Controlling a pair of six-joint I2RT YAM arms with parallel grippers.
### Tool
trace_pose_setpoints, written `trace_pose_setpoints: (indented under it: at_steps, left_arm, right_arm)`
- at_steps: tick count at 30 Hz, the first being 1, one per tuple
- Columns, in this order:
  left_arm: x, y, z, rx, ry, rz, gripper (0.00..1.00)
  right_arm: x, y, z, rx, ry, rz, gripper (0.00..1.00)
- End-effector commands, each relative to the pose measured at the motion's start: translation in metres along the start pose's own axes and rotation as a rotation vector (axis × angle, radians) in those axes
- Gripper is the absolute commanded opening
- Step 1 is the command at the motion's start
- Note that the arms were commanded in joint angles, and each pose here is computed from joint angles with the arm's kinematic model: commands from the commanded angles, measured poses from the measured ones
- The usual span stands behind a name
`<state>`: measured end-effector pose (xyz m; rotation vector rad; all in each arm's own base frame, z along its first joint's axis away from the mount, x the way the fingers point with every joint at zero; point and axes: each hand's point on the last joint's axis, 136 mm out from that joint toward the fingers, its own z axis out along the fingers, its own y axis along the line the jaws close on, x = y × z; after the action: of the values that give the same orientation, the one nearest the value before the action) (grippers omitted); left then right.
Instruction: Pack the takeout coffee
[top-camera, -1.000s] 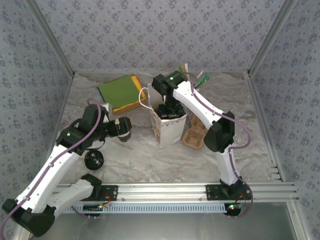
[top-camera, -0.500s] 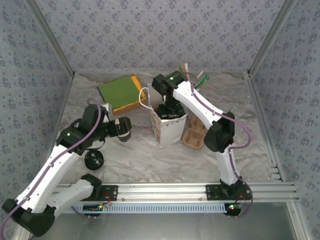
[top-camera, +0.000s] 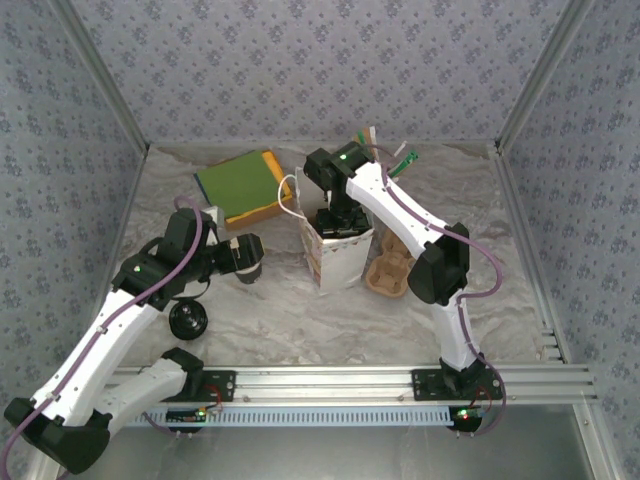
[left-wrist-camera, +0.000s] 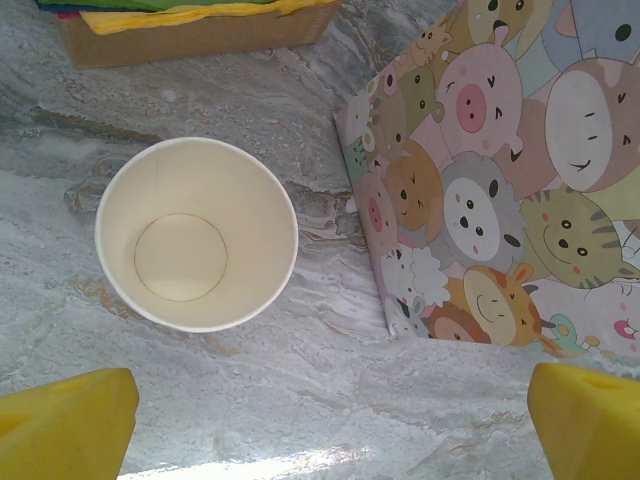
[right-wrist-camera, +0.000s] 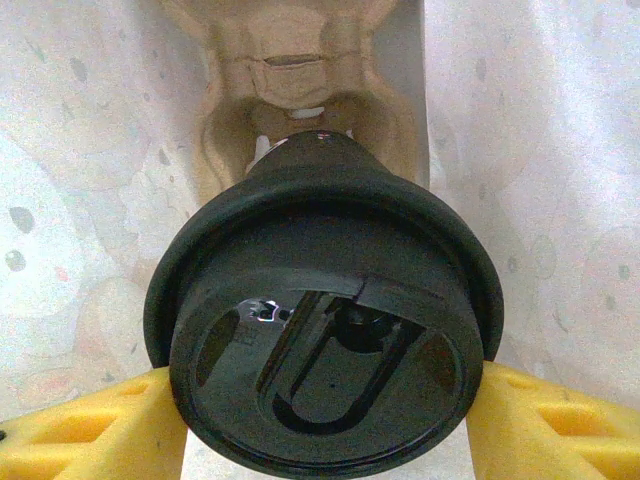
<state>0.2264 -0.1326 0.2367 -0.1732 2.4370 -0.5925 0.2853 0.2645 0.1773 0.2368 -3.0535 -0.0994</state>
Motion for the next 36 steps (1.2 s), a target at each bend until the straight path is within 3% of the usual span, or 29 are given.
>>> trace_pose_setpoints:
  at_steps: [1,36]
  left_arm:
    - [-0.0033,-0.0053,-0.0042,0.016,-0.007,0.011,0.99]
    - [-0.003,-0.0049,-0.0022,0.014,-0.005,0.01,0.99]
  right_arm:
    - [0.0106,-0.0058,-0.0068,0.004,0.027,-0.005,0.68]
    - [0.0041,0.001,-0.0116,-0.018,0.009,-0.007,0.68]
